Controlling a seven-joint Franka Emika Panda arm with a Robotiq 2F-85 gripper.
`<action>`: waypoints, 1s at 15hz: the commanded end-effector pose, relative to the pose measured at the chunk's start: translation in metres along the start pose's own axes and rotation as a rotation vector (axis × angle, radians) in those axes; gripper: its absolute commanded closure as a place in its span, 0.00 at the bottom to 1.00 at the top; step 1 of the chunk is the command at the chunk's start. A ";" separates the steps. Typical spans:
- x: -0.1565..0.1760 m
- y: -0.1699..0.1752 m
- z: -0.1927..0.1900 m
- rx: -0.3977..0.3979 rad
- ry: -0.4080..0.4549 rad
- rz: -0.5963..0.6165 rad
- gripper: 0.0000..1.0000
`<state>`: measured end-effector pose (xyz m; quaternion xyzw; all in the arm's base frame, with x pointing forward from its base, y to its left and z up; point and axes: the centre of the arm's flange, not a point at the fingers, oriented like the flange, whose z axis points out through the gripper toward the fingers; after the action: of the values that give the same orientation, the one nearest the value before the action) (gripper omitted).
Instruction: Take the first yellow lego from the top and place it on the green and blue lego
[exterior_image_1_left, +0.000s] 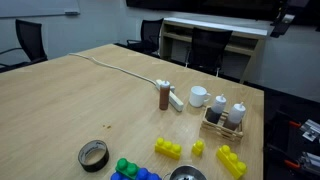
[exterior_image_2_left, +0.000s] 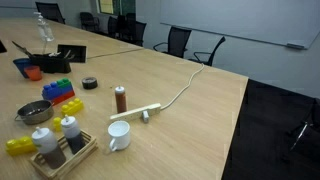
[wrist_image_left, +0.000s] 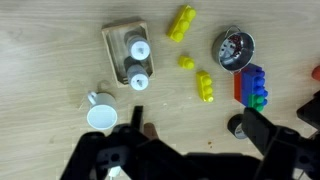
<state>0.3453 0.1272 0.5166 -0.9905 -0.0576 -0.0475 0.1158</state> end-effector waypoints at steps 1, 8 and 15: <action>0.000 0.000 0.000 0.000 0.000 0.000 0.00; 0.023 -0.021 0.034 -0.033 0.003 -0.043 0.00; 0.043 -0.051 0.094 -0.037 0.059 -0.106 0.00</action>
<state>0.3897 0.2041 0.4410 -0.9861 -0.1059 -0.0843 0.0963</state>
